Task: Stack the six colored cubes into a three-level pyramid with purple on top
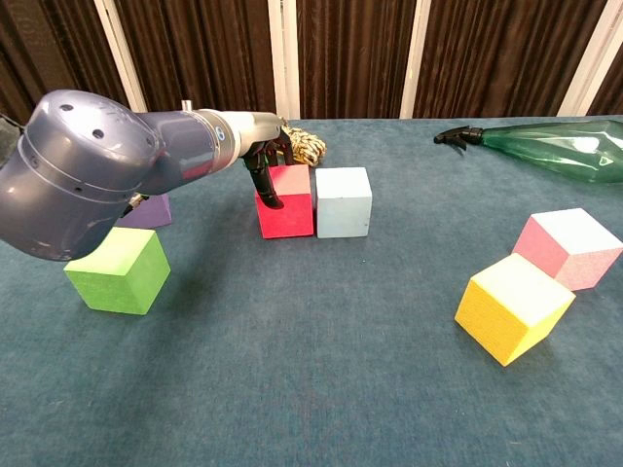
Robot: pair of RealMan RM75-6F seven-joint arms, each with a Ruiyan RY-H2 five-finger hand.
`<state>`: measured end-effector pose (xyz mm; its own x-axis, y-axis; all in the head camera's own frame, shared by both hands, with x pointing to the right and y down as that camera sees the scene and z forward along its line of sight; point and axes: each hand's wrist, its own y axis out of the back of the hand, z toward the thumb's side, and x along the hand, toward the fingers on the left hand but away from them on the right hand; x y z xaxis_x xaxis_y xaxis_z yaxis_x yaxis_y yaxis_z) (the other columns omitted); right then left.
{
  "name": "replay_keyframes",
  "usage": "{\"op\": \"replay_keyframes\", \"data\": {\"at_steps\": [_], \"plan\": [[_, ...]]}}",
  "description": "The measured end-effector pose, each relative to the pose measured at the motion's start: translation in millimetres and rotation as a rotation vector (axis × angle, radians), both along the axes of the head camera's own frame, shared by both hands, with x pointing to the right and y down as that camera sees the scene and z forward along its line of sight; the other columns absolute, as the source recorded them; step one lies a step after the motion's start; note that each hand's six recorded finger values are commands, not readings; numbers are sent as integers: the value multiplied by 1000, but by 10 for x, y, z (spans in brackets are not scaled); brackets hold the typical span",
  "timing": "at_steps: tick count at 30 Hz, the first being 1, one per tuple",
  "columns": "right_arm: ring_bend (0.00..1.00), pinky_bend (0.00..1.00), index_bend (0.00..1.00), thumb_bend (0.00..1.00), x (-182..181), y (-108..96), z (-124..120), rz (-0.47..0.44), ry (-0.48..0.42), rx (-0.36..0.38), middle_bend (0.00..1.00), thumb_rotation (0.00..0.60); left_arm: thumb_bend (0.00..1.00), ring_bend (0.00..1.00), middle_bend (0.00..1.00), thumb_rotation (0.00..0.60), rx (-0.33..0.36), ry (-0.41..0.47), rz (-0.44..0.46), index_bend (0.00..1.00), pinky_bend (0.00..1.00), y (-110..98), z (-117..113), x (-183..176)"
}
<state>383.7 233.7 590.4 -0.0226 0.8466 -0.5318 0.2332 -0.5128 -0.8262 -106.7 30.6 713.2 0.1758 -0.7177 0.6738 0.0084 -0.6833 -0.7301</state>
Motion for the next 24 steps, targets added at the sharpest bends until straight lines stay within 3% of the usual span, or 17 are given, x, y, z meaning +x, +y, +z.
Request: {"op": "replay_keyframes", "data": {"at_steps": [24], "plan": [[16, 46, 59, 250, 52, 14, -16, 11, 4, -3, 30, 600, 305, 0, 301, 600, -4, 14, 18, 261, 0, 14, 12, 43]]}}
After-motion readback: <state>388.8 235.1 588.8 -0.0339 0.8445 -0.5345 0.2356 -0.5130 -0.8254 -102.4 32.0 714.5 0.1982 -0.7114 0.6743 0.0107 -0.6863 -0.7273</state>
